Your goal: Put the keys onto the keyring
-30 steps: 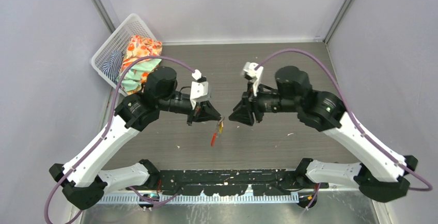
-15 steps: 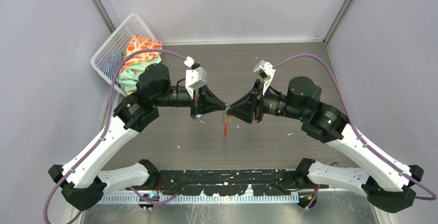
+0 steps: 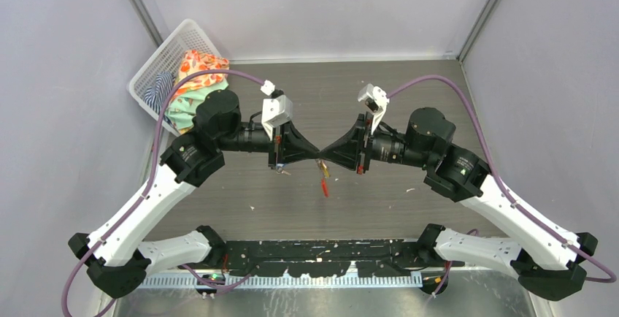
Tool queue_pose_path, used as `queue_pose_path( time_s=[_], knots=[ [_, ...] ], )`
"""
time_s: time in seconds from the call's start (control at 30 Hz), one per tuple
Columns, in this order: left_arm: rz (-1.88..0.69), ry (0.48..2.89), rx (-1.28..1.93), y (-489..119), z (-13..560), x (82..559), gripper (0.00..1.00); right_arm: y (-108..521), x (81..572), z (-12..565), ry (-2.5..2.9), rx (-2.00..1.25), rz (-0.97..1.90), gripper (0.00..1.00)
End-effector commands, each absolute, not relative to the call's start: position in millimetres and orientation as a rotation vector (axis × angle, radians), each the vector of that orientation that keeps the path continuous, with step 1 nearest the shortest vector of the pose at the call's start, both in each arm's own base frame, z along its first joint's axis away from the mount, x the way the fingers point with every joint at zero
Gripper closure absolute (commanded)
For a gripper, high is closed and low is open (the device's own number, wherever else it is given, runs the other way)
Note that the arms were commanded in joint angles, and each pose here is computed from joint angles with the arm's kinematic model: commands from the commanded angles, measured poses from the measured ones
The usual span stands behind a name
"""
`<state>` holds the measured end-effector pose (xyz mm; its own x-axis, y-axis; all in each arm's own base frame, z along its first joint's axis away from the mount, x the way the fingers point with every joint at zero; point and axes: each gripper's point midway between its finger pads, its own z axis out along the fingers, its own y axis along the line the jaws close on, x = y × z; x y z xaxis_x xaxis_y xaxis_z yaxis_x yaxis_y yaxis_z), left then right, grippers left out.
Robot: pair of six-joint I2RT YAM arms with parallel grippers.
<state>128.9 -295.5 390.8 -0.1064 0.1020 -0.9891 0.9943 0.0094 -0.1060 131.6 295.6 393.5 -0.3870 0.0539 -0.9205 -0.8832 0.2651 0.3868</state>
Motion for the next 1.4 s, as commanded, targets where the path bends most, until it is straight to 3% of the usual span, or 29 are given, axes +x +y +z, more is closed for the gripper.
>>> queue_pose_path(
  time_s=[0.0,0.07,0.17,0.43,0.67,0.97,1.17,1.37],
  knots=[
    [-1.219,1.276,1.237,-293.0,405.8,125.3,1.0,295.1,132.2,402.4,1.59,-0.804,1.256,0.99],
    [-1.178,1.298,1.243,-290.8,394.7,129.8,0.95,291.3,139.4,399.1,1.636,-0.793,1.195,0.99],
    [-1.114,1.33,1.266,-285.8,373.0,134.9,0.66,286.9,155.2,392.5,1.744,-0.773,1.078,0.99],
    [-1.043,1.424,1.221,-277.0,345.9,143.4,0.27,283.1,171.7,378.7,1.951,-0.763,0.927,0.99],
    [-1.212,1.583,1.117,-286.5,336.3,137.5,0.04,293.9,184.4,367.7,1.987,-0.71,0.887,0.99],
    [-1.116,1.597,1.15,-287.8,302.7,152.7,0.01,300.0,208.8,363.5,2.014,-0.546,0.731,0.99],
    [-0.902,1.567,1.265,-274.3,273.8,166.9,0.2,300.9,204.0,370.9,2.003,-0.521,0.781,0.99],
    [-0.801,1.475,1.251,-274.4,282.9,183.2,0.41,304.7,197.7,369.1,2.011,-0.521,0.834,0.99]
  ],
)
